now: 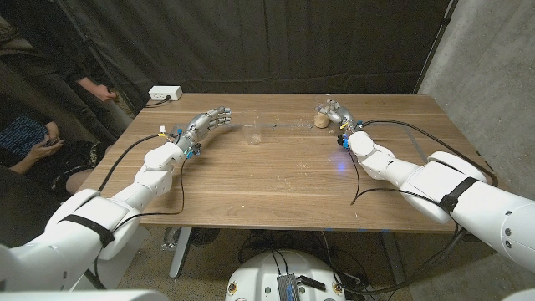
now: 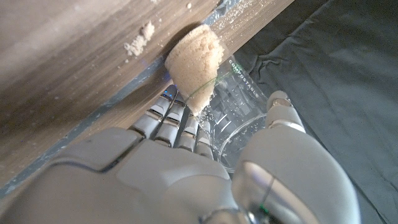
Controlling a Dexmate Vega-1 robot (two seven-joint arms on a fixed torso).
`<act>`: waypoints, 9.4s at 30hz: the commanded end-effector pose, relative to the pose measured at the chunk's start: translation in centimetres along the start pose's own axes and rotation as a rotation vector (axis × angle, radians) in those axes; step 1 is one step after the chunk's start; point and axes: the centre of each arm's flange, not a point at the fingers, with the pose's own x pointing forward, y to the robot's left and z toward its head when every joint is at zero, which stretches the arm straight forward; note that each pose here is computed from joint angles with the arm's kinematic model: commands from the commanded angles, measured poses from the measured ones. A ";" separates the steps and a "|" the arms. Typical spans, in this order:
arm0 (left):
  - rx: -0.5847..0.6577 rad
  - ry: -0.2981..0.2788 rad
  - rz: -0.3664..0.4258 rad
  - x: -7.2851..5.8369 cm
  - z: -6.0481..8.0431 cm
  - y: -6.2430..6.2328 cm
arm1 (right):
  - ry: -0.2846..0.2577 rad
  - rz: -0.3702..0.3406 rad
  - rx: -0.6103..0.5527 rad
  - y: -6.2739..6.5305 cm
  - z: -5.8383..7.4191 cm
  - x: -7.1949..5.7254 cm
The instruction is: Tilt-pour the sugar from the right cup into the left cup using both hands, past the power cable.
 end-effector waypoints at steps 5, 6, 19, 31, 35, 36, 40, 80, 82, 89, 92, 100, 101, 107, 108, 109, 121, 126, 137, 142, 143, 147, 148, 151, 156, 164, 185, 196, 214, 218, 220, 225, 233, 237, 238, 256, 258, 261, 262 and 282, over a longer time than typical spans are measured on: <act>0.005 -0.005 0.003 0.2 0.2 -0.4 | 0.035 -0.010 0.034 0.3 -1.0 -0.5; 0.005 -0.005 0.003 0.2 0.2 -0.4 | 0.035 -0.012 0.036 0.2 -1.1 -0.5; 0.008 -0.004 0.000 0.3 0.3 -0.4 | 0.023 -0.038 0.052 0.0 -1.3 -0.8; 0.013 -0.010 -0.002 0.2 0.4 -0.8 | -0.008 -0.065 0.084 -0.8 -1.4 -1.3; 0.015 -0.009 -0.002 0.0 0.3 -0.9 | -0.034 -0.067 0.095 -1.4 -1.2 -1.4; 0.013 -0.010 0.000 0.0 0.3 -0.9 | -0.045 -0.067 0.092 -1.5 -1.1 -1.4; 0.028 -0.011 -0.004 -0.2 0.3 -1.0 | -0.080 -0.071 0.083 -2.1 -0.7 -1.6; 0.160 -0.026 -0.033 -3.3 0.3 0.5 | -0.282 -0.102 -0.010 -5.9 0.6 -3.5; 0.179 -0.024 -0.032 -3.6 0.3 0.6 | -0.288 -0.101 -0.012 -5.9 0.7 -3.5; 0.242 -0.021 -0.033 -4.2 0.3 0.9 | -0.315 -0.094 -0.028 -6.0 1.1 -3.7; 0.266 -0.019 -0.035 -4.3 0.2 1.1 | -0.326 -0.094 -0.032 -6.1 1.2 -3.8; 0.330 -0.022 -0.045 -4.4 0.6 1.4 | -0.358 -0.097 -0.040 -6.3 1.5 -4.2; 0.336 -0.021 -0.047 -4.4 0.6 1.4 | -0.362 -0.098 -0.041 -6.3 1.6 -4.2; 0.383 -0.012 -0.070 -4.1 0.6 1.1 | -0.382 -0.100 -0.050 -6.6 1.9 -4.4; 0.387 -0.011 -0.071 -4.1 0.5 1.1 | -0.386 -0.096 -0.054 -6.6 1.9 -4.4; 0.396 -0.010 -0.073 -4.1 0.5 1.1 | -0.389 -0.098 -0.054 -6.6 2.0 -4.4; 0.490 0.003 -0.106 -3.7 0.5 0.6 | -0.413 -0.095 -0.065 -7.0 2.6 -4.3; 0.514 0.006 -0.119 -3.5 0.4 0.4 | -0.414 -0.093 -0.068 -7.0 2.6 -4.3; 0.537 0.008 -0.142 -2.7 0.3 -0.2 | -0.421 -0.091 -0.081 -7.7 2.8 -4.3; 0.539 0.005 -0.147 -2.2 0.2 -0.6 | -0.419 -0.087 -0.083 -7.8 2.8 -4.2; 0.540 0.005 -0.147 -2.0 0.2 -0.7 | -0.420 -0.087 -0.083 -7.8 2.8 -4.2; 0.539 0.018 -0.151 -1.5 -0.1 -0.9 | -0.421 -0.089 -0.083 -7.9 2.8 -4.2; 0.539 0.022 -0.151 -1.4 -0.1 -1.0 | -0.422 -0.089 -0.083 -8.0 2.8 -4.3; 0.540 0.033 -0.155 -0.9 -0.2 -1.2 | -0.425 -0.089 -0.087 -8.2 2.8 -4.3; 0.549 0.045 -0.168 -0.1 -0.2 -1.7 | -0.430 -0.095 -0.089 -8.5 2.8 -4.4; 0.549 0.063 -0.188 1.1 -0.1 -2.6 | -0.431 -0.101 -0.091 -8.9 2.8 -4.5; 0.552 0.065 -0.232 2.8 0.6 -4.1 | -0.418 -0.115 -0.087 -9.0 2.4 -4.5; 0.552 0.095 -0.247 4.0 0.5 -5.0 | -0.419 -0.121 -0.086 -9.3 2.4 -4.5; 0.558 0.076 -0.288 5.0 0.9 -6.8 | -0.413 -0.139 -0.080 -10.1 1.9 -4.8; 0.558 0.070 -0.288 5.0 0.8 -7.1 | -0.414 -0.139 -0.080 -10.2 1.8 -5.0; 0.555 0.062 -0.286 4.9 0.8 -7.3 | -0.416 -0.139 -0.079 -10.2 1.7 -5.1; 0.544 0.049 -0.286 4.7 0.7 -7.5 | -0.423 -0.139 -0.080 -10.3 1.7 -5.3; 0.519 0.026 -0.275 4.2 0.8 -7.5 | -0.438 -0.139 -0.084 -10.5 1.8 -5.6; 0.508 0.021 -0.271 4.0 0.7 -7.4 | -0.442 -0.140 -0.083 -10.5 1.8 -5.7; 0.503 0.020 -0.269 3.9 0.6 -7.4 | -0.443 -0.138 -0.084 -10.4 1.8 -5.8; 0.394 0.002 -0.192 2.6 -0.8 -7.7 | -0.451 -0.130 -0.096 -10.6 1.8 -6.2; 0.391 -0.004 -0.183 2.4 -0.8 -7.8 | -0.451 -0.131 -0.095 -10.6 1.8 -6.2; 0.387 -0.010 -0.170 2.3 -0.9 -7.8 | -0.450 -0.131 -0.094 -10.6 1.7 -6.2; 0.385 -0.011 -0.169 2.3 -1.0 -7.8 | -0.450 -0.131 -0.092 -10.6 1.7 -6.2; 0.426 -0.161 -0.180 2.1 2.3 -7.7 | -0.467 -0.088 0.004 -11.0 2.7 -6.4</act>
